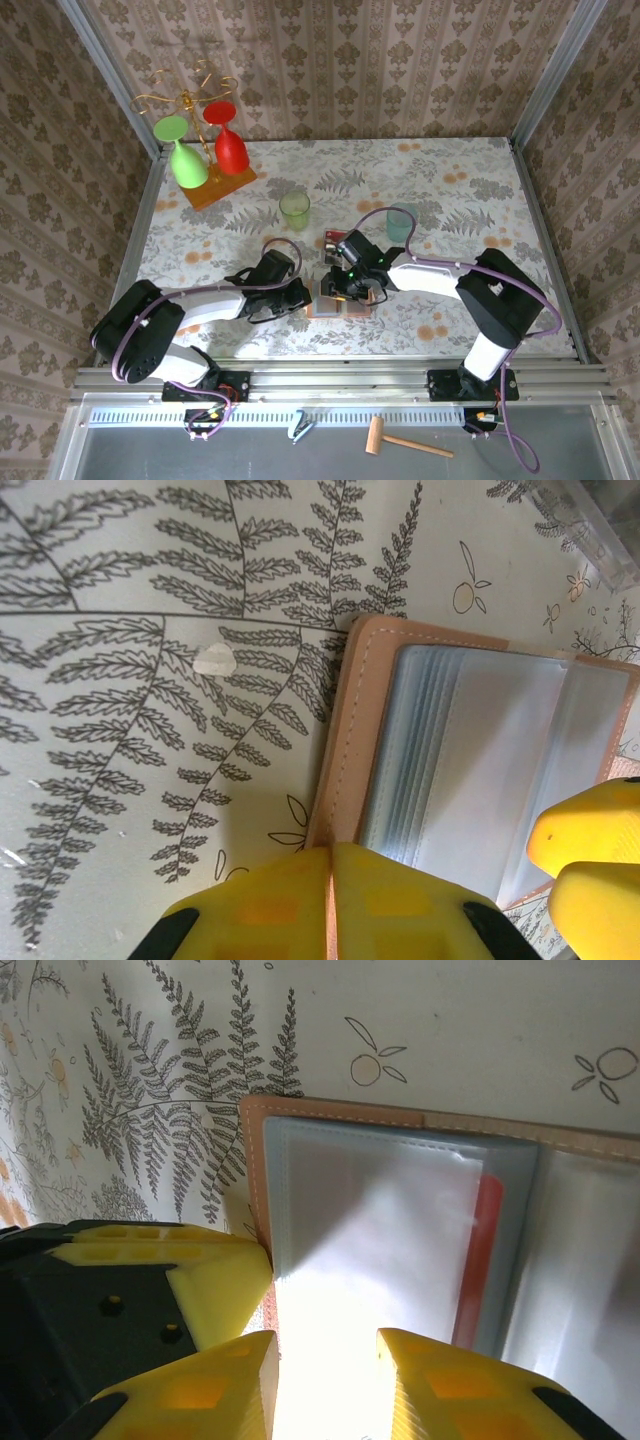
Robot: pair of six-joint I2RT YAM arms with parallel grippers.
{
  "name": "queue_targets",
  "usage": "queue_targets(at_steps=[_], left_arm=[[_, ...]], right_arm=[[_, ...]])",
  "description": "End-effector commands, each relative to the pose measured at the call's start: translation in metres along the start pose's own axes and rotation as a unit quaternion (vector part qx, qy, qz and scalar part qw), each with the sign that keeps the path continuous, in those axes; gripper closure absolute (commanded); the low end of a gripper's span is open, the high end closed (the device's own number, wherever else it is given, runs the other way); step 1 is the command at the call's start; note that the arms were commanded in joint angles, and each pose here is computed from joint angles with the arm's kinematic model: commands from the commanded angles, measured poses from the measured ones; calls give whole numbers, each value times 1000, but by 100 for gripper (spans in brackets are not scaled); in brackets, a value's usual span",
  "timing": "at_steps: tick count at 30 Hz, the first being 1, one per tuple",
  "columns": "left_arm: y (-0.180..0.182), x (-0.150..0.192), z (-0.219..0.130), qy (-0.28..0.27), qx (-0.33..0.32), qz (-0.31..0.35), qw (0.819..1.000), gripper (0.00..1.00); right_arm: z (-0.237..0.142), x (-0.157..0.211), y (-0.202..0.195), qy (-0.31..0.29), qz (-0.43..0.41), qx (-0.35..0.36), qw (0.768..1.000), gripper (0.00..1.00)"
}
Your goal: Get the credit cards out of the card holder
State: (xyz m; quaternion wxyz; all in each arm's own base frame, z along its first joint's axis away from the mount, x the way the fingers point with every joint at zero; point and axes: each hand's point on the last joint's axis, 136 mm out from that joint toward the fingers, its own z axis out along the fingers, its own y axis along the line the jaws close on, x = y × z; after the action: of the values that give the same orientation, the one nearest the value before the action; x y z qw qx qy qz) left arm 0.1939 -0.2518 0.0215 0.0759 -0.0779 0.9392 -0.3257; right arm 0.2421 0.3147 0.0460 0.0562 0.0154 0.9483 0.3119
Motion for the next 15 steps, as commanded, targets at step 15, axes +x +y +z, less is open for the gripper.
queue_targets(at_steps=[15], left_arm=[[17,9,5,13,-24,-12,1000,89]], right_arm=[[1,2,-12,2,7,42,999,68]])
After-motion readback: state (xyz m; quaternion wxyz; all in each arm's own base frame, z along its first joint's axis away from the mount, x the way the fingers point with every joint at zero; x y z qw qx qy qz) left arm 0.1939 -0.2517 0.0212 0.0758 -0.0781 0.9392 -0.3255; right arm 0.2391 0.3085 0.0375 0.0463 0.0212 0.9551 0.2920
